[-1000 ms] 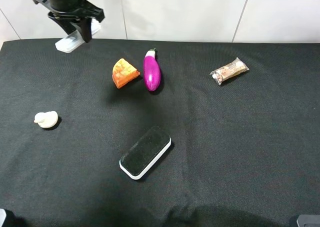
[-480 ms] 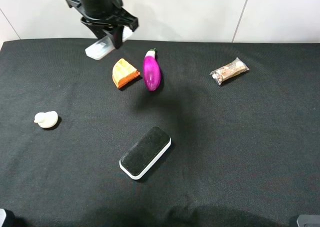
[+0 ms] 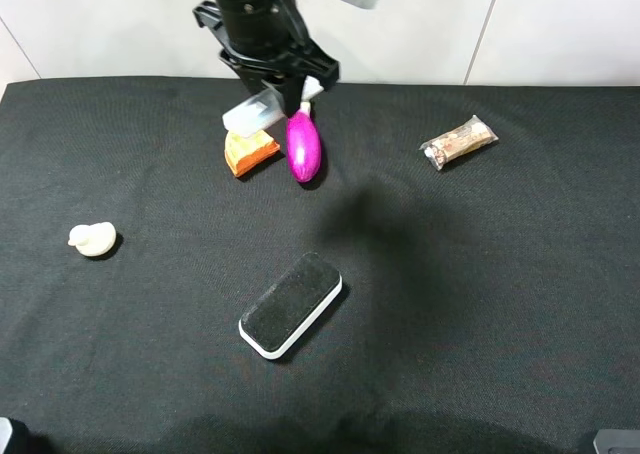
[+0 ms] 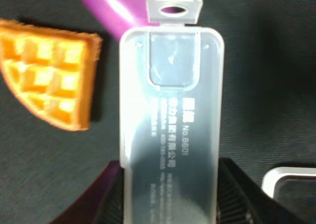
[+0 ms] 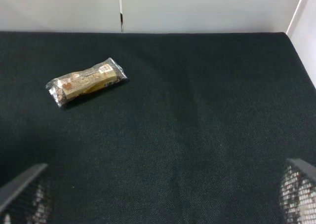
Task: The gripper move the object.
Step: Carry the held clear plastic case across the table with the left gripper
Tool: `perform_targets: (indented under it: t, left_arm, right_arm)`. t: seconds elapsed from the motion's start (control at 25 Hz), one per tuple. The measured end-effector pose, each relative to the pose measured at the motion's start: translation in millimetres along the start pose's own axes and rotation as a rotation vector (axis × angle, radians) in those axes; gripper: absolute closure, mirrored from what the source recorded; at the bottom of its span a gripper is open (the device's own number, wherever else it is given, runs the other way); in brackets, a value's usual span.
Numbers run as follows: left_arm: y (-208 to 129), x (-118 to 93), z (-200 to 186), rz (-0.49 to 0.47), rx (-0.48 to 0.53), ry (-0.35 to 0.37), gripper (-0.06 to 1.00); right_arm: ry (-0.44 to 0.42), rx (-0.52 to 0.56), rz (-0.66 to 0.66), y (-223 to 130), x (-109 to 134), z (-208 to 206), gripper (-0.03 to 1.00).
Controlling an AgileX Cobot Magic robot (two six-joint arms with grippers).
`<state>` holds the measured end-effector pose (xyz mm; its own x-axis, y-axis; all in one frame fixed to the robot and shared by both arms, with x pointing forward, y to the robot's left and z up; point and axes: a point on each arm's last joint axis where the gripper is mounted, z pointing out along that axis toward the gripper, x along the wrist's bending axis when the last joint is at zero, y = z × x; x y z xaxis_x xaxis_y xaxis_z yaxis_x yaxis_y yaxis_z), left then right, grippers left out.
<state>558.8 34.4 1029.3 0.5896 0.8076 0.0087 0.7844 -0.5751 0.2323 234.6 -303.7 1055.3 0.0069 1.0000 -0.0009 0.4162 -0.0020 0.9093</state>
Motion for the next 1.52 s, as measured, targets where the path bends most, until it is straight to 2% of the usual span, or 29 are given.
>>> perform_targets:
  t: [0.32, 0.92, 1.52]
  left_arm:
    - [-0.5, -39.5, -1.4, 0.065, -0.040, -0.027, 0.48]
    - [-8.9, -99.4, -5.4, 0.155, -0.092, -0.076, 0.48]
    - [-26.0, -146.7, -10.0, 0.206, -0.086, -0.114, 0.48]
  right_arm:
    - [0.000, 0.000, 0.000, 0.0, 0.0, 0.0, 0.27]
    - [0.000, 0.000, 0.000, 0.0, 0.0, 0.0, 0.27]
    - [0.000, 0.000, 0.000, 0.0, 0.0, 0.0, 0.27]
